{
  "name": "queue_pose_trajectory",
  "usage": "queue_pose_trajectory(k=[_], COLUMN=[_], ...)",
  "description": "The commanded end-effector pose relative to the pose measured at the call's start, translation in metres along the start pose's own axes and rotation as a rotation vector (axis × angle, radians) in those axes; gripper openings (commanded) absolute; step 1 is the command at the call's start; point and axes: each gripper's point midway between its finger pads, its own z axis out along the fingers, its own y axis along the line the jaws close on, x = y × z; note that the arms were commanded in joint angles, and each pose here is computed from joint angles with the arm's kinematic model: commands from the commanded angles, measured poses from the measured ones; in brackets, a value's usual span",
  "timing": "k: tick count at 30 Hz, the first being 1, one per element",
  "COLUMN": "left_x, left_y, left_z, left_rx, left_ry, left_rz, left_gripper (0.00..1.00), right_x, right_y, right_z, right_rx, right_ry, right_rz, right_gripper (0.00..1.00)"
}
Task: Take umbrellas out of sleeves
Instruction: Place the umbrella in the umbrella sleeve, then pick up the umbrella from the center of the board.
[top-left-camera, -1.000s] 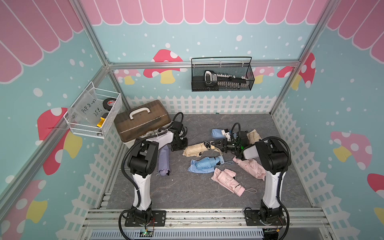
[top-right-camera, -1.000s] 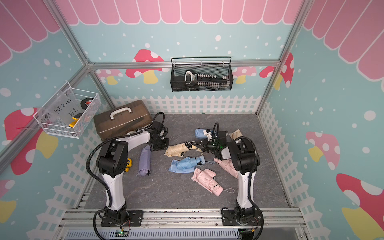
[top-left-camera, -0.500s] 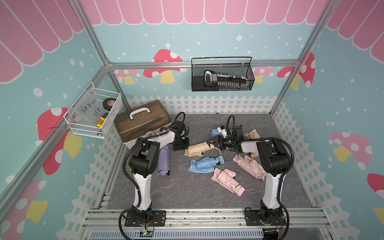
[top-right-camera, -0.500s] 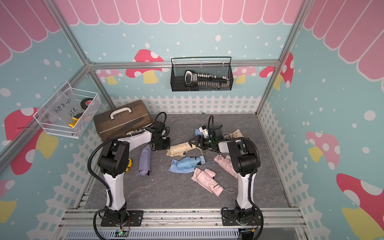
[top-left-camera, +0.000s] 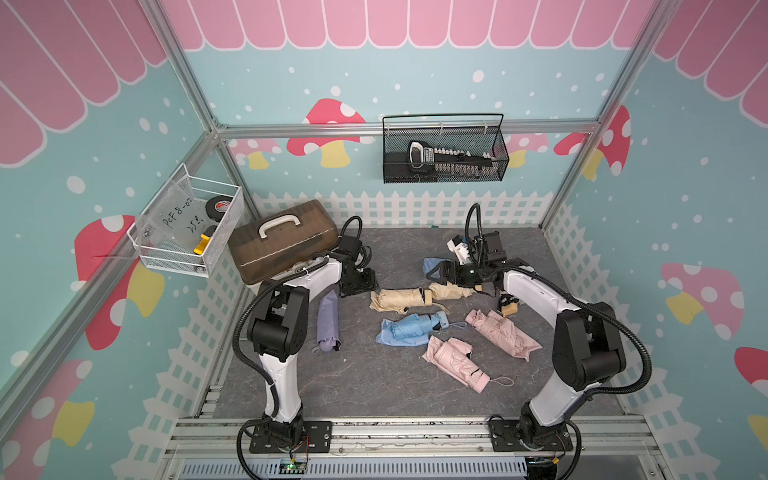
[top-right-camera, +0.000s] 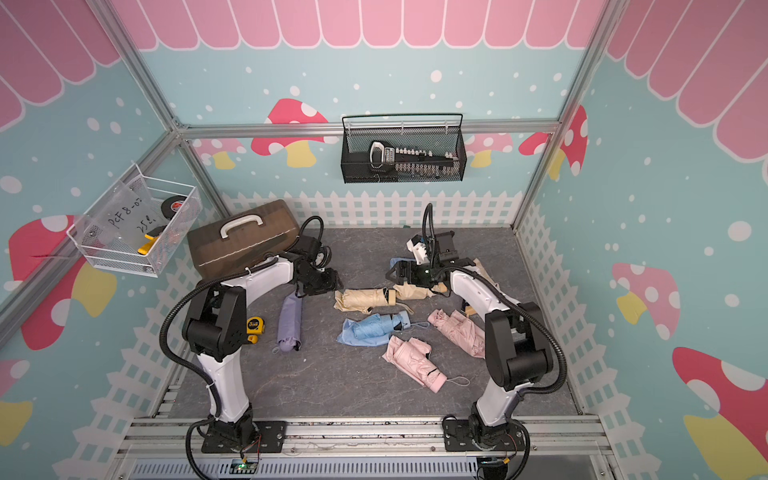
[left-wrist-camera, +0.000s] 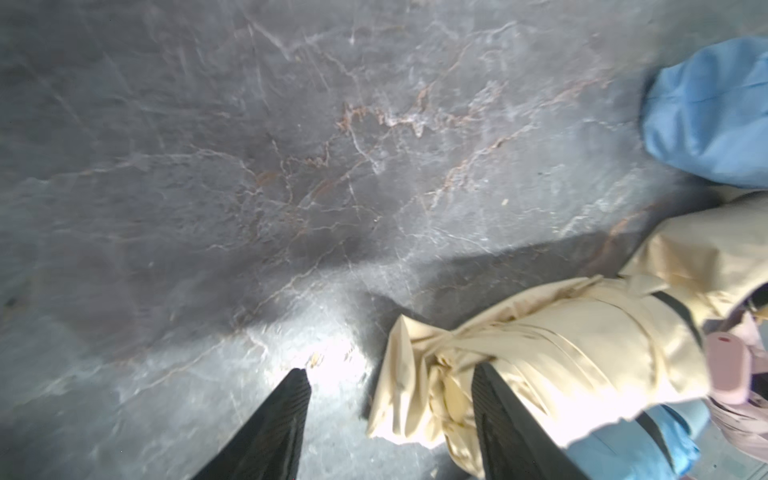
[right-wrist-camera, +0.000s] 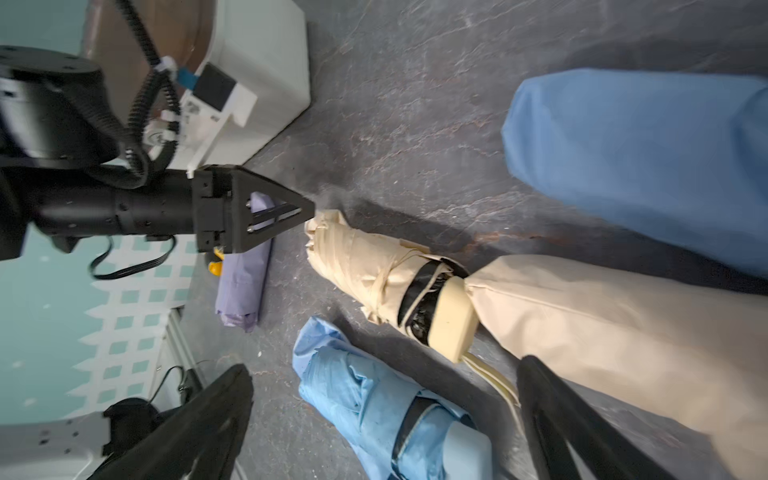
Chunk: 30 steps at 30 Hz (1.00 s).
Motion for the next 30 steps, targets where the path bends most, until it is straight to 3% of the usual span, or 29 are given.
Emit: queue_pose_trajectory(k=[1, 10, 19, 30], left_x=[-0.007, -0.017, -0.029, -0.02], left_y=[-0.013, -0.075, -0.147, -0.148], left_z=[-0.021, -0.021, 0.02, 0.054], left_rx=[0.039, 0.196, 0.316, 0.343], left_ry=[-0.051, -0.056, -0.006, 0.066], left_rz=[0.022, 0.105, 0.169, 0.146], left_gripper=[0.63, 0.63, 0.64, 0.65], right_x=[0.006, -0.007, 0.011, 0.021], right_y=[-0.037, -0.099, -0.133, -0.152], right_z=[-0.018, -0.025, -0.015, 0.01], right_rx=[0.222, 0.276, 0.25, 0.206], right_ry=[0.059, 0.027, 0.061, 0.113], right_rz=[-0.063, 0.139, 0.221, 0.289], right_gripper=[0.97, 0.97, 0.97, 0.97])
